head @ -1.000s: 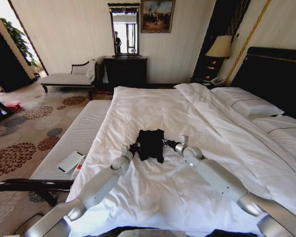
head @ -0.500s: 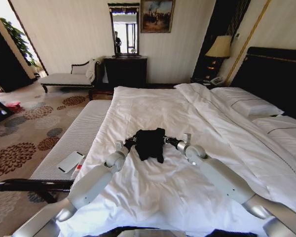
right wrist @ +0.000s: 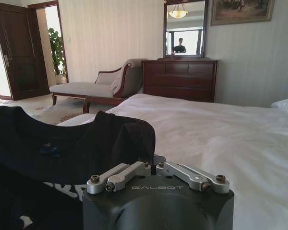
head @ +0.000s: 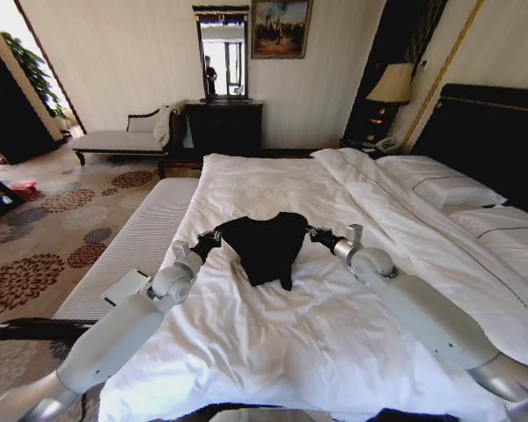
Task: Fold the clothes on the bed.
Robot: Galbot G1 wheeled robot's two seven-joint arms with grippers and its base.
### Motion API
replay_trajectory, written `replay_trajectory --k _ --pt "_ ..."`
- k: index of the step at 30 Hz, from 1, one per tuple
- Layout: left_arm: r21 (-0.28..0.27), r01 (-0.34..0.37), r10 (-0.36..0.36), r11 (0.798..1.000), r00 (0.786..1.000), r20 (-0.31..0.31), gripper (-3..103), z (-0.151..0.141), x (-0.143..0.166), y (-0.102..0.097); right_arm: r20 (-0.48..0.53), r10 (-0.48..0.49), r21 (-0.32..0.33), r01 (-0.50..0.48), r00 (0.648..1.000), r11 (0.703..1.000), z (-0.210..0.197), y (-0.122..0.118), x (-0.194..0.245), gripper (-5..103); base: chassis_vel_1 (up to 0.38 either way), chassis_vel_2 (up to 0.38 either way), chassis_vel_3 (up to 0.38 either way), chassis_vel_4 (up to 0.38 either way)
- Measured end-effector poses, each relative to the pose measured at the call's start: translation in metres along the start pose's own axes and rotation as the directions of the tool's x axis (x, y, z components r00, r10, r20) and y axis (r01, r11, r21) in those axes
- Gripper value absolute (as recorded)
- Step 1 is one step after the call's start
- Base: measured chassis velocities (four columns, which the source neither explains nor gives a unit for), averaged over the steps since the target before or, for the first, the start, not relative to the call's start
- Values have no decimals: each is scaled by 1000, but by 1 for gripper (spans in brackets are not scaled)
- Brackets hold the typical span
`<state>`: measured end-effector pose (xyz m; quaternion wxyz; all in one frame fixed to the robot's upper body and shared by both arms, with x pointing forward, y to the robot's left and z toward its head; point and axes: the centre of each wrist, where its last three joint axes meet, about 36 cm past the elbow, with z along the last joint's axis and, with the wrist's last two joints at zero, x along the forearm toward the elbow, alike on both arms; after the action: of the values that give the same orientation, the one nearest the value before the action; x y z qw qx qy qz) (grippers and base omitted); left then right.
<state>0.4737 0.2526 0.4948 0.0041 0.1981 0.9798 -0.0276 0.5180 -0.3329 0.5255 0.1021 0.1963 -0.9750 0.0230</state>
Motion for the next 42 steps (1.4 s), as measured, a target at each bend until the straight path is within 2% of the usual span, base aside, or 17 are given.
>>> replay_trajectory --k 6,7,11,16,18,20,22,26,28,34,36,42 --pt "-69 -13 17 998 998 57 1 -37 19 6 58 22 72 -26 998 997 -29 -11 26 0 0 0 0 0" --pt "-69 -13 17 998 998 57 1 -37 19 6 58 22 72 -26 998 997 -29 -11 26 0 0 0 0 0" --pt "-109 -29 40 994 995 95 1 -66 39 5 115 32 118 -46 993 992 -54 -12 50 0 0 0 0 0" --pt "-134 -35 51 990 992 115 1 -84 57 2 172 29 162 -57 985 985 -85 -12 75 0 0 0 0 0" --pt "-148 -52 75 988 986 150 1 -105 67 -9 212 9 204 -53 977 977 -110 -2 95 0 0 0 0 0" --pt "-152 -59 84 987 983 165 1 -113 69 -13 227 -5 219 -46 974 975 -119 4 101 0 0 0 0 0" --pt "-169 -75 110 983 972 208 1 -139 78 -23 265 -45 262 -27 963 965 -142 22 120 0 0 0 0 0" --pt "-204 -83 134 976 958 254 1 -169 93 -29 299 -79 301 -15 951 954 -163 37 138 0 0 0 0 0" --pt "-220 -85 145 972 950 276 1 -185 105 -31 327 -91 303 -13 941 953 -180 43 151 0 0 0 0 0" --pt "-237 -88 157 968 943 292 1 -206 132 -35 355 -96 295 -14 930 955 -200 51 174 0 0 0 0 0" --pt "-255 -79 160 964 935 316 1 -220 147 -35 366 -93 288 -18 926 958 -208 55 190 0 0 0 0 0" --pt "-243 -88 171 966 923 346 1 -245 163 -41 394 -90 283 -27 915 959 -224 65 217 0 0 0 0 0"
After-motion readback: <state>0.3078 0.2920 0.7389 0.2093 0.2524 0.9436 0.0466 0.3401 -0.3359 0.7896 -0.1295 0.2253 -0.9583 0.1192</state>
